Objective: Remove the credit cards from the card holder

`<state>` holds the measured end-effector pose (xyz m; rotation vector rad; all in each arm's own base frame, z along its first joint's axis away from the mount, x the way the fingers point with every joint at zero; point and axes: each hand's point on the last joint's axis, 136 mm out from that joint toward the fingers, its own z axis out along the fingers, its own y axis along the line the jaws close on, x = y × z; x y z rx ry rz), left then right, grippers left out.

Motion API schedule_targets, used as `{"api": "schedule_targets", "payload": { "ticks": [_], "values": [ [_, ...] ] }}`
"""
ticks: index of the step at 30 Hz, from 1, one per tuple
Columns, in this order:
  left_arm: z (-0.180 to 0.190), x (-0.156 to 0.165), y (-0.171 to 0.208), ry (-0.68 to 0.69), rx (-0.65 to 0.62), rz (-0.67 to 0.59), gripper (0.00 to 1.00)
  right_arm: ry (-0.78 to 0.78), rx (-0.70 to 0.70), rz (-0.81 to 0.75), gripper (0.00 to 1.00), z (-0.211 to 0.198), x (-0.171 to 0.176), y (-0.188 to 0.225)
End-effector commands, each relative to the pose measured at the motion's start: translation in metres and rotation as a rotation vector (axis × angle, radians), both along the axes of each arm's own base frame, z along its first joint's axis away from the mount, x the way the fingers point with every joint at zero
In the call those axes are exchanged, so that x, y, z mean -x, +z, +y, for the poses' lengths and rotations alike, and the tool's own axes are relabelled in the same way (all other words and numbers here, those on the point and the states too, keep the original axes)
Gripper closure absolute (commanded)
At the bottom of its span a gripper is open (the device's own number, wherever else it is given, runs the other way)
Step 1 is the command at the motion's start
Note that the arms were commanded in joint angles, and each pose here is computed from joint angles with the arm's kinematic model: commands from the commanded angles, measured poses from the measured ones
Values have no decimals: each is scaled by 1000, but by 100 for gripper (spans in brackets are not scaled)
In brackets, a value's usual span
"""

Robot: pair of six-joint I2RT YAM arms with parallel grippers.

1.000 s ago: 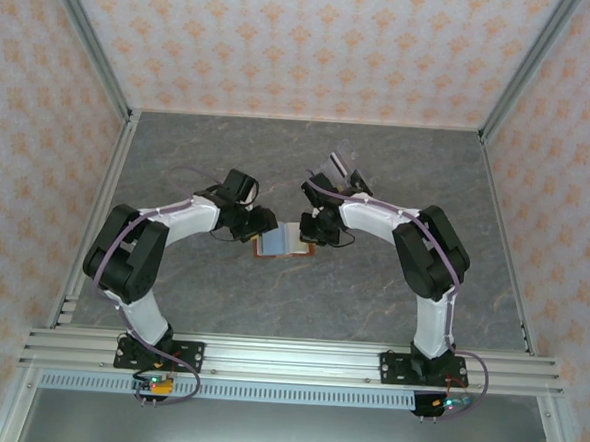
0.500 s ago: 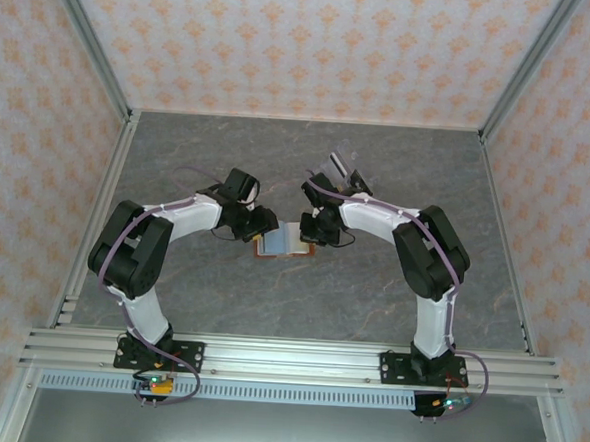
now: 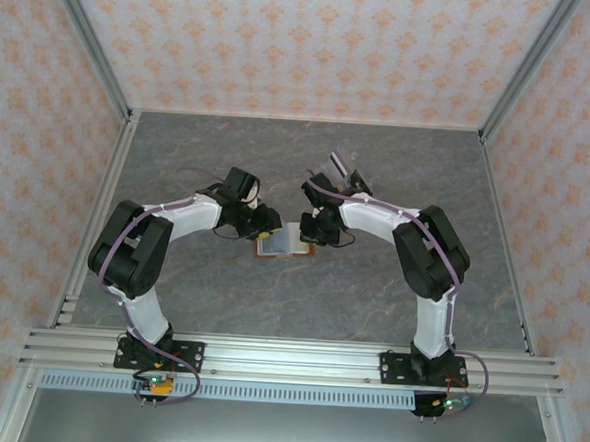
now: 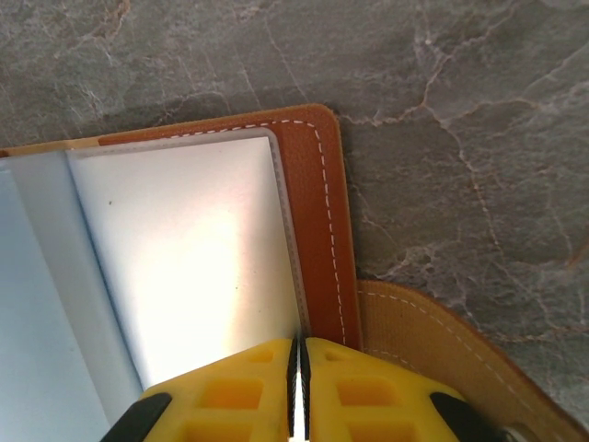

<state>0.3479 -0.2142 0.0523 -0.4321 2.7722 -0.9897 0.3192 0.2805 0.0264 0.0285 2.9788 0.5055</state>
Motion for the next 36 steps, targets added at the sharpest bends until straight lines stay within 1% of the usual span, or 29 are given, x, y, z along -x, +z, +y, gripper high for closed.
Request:
{"api": "schedule_targets", "payload": {
  "ticks": [1, 7, 12, 18, 21, 29, 30, 31, 36],
  "values": [
    [-14, -2, 8, -33, 62, -26, 65, -25, 43, 14, 87, -9, 2, -7],
    [-32, -5, 19, -63, 118, -52, 61, -48, -21, -39, 87, -5, -4, 14],
    [-44, -10, 22, -67, 150, -59, 61, -80, -96, -81, 87, -7, -9, 30],
    [-61, -19, 23, -77, 183, -68, 61, -130, -129, -173, 86, -20, -15, 51],
    [-69, -22, 22, -83, 199, -72, 61, -128, -152, -185, 83, -20, -15, 55],
    [-62, -22, -1, -51, 123, -41, 63, -99, -216, -169, 83, -8, -11, 54],
    [-61, -21, -13, -48, 112, -15, 63, -95, -223, -167, 83, -7, -10, 54],
    [-61, -20, -15, -47, 113, -11, 63, -93, -230, -168, 83, -6, -10, 55],
    [-64, -22, -13, -47, 128, -15, 56, -52, -263, -124, 82, 3, -3, 49]
  ]
}}
